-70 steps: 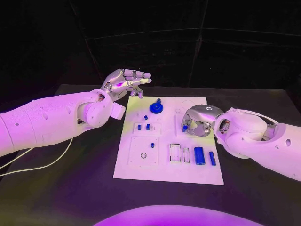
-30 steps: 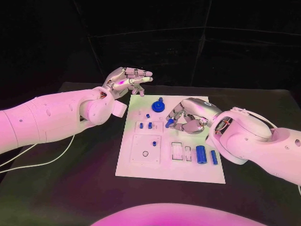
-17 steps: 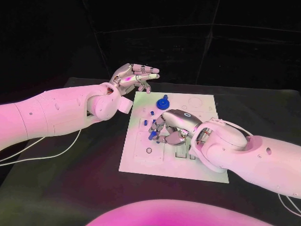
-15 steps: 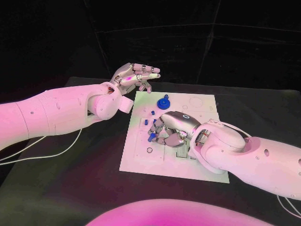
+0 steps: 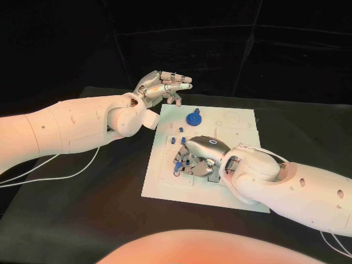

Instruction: Assemble the parts on the task board

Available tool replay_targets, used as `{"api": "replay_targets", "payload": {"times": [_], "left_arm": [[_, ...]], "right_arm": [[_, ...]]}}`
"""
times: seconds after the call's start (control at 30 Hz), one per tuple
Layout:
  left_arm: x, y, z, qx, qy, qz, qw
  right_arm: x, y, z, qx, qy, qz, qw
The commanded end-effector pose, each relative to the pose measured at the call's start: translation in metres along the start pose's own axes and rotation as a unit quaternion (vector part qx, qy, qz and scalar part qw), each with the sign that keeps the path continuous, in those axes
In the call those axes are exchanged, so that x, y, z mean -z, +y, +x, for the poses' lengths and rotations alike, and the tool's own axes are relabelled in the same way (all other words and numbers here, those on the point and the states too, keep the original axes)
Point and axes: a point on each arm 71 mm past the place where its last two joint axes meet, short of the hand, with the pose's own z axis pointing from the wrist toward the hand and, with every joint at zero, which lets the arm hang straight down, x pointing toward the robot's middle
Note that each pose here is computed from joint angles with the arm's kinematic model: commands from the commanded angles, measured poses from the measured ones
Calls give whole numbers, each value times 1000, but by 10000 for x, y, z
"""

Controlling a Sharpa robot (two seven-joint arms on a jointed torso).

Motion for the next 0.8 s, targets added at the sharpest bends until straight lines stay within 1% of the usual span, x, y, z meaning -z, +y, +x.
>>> {"api": "replay_targets", "payload": {"times": [0.03, 0.43, 0.8], "left_arm": [[-9, -14, 13, 5, 5, 3, 1000], [-9, -14, 15, 5, 6, 3, 1000], [-9, -14, 16, 5, 6, 3, 1000]], "right_arm": [[-11, 10, 35, 21, 16, -6, 1000], [-32, 11, 77, 27, 26, -3, 999], [-60, -5, 104, 40, 29, 3, 999]]}}
